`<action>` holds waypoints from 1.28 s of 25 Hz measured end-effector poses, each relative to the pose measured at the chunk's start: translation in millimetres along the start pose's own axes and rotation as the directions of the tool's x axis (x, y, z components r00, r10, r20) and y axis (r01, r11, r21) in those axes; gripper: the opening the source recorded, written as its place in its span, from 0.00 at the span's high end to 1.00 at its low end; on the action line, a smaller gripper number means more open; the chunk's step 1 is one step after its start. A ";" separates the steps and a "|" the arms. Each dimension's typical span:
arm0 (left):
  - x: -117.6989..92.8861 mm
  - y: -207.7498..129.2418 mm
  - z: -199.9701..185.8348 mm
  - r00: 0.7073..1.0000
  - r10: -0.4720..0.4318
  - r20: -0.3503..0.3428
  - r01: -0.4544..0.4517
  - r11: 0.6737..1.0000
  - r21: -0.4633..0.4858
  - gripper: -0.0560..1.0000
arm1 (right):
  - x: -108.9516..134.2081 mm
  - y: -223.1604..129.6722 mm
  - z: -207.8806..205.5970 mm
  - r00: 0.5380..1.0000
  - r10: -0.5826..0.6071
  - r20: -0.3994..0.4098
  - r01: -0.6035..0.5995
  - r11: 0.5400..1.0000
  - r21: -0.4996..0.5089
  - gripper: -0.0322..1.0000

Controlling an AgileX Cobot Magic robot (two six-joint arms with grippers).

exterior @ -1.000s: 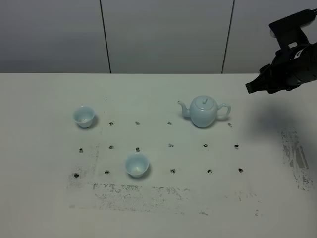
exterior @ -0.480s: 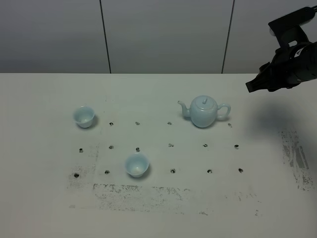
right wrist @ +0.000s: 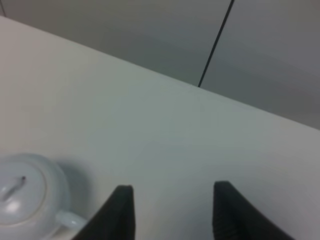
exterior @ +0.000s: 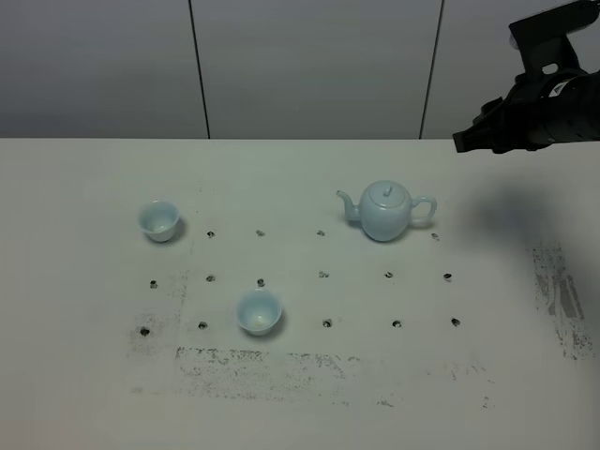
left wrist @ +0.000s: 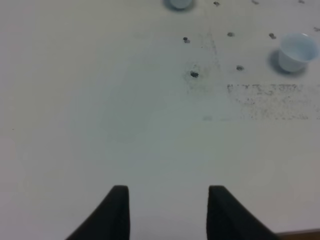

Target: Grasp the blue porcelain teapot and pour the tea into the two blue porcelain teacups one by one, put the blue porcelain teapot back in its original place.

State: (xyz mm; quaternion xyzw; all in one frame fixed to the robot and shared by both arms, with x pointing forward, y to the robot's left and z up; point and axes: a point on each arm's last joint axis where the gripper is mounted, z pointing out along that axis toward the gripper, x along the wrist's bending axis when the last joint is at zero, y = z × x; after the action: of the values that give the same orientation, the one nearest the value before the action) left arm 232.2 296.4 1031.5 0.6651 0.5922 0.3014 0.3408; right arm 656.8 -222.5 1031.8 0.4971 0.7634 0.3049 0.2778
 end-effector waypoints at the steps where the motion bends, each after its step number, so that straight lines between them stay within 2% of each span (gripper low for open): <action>1: 0.0 0.0 0.0 1.000 0.000 0.000 0.000 1.000 0.000 0.54 | 1.4 -1.1 8.1 1.000 0.010 -0.007 -0.010 1.000 0.005 0.60; 6: 0.0 0.0 0.0 1.000 0.000 0.000 0.000 1.000 0.000 0.54 | 5.9 -10.8 54.2 0.999 0.036 -0.033 -0.034 0.998 0.055 0.61; 12: 0.0 0.0 0.0 1.000 0.000 0.000 0.000 1.000 0.000 0.54 | 13.0 -5.2 85.7 0.997 0.060 -0.055 -0.055 0.995 0.078 0.61; 21: 0.0 0.0 0.0 1.000 0.000 0.000 0.000 1.000 0.000 0.54 | 26.1 -24.5 103.3 0.993 0.048 -0.103 -0.025 0.977 0.214 0.61; 32: 0.0 0.0 0.0 1.000 0.000 0.000 0.000 1.000 0.000 0.54 | 32.6 -41.2 94.0 0.980 0.031 -0.195 0.056 0.903 0.425 0.61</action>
State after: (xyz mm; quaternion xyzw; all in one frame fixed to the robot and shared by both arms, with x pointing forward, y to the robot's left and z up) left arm 232.2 296.4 1031.5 0.6651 0.5922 0.3014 0.3408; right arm 689.4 -187.6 935.3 0.5083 0.8386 0.1754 0.0869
